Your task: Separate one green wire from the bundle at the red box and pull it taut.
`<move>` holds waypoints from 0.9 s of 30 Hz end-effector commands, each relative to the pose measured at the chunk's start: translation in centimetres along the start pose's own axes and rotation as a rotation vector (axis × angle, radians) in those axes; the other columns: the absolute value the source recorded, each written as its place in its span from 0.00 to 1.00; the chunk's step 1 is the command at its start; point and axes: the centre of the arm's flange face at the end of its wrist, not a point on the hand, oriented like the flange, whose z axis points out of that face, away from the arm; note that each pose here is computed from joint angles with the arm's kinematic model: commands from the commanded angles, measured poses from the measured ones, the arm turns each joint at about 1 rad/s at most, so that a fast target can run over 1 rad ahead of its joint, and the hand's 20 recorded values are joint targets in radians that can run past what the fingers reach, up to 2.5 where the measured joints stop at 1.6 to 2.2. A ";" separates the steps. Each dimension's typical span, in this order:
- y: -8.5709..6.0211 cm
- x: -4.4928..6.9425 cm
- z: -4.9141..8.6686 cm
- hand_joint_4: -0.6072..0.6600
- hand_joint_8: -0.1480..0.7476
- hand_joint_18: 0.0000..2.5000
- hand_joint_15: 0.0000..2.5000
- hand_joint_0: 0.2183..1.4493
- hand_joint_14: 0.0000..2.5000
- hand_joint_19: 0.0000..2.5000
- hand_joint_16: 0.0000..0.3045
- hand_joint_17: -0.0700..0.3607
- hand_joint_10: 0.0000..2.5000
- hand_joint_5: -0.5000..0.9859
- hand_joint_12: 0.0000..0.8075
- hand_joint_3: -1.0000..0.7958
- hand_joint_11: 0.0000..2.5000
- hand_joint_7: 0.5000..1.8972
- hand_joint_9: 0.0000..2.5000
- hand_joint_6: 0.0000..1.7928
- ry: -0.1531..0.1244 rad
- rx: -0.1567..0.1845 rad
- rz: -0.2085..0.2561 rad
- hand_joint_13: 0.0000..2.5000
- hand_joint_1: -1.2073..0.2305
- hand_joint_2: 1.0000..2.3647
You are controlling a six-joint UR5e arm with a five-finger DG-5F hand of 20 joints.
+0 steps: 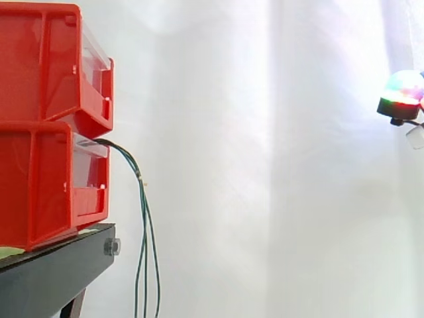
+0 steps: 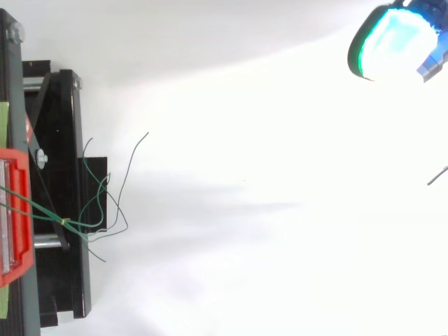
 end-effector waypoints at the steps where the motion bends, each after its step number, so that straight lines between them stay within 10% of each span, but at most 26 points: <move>1: 0.0 0.0 0.0 0.68 0.53 0.19 0.05 0.28 0.00 0.15 0.21 0.50 0.00 0.19 0.52 0.30 0.07 0.19 0.22 0.28 0.000 0.000 0.000 0.16 0.47 0.00; 27: 0.0 0.0 0.0 0.71 0.54 0.21 0.07 0.28 0.00 0.15 0.21 0.49 0.00 0.20 0.51 0.31 0.08 0.20 0.22 0.28 0.000 0.000 0.000 0.19 0.47 0.00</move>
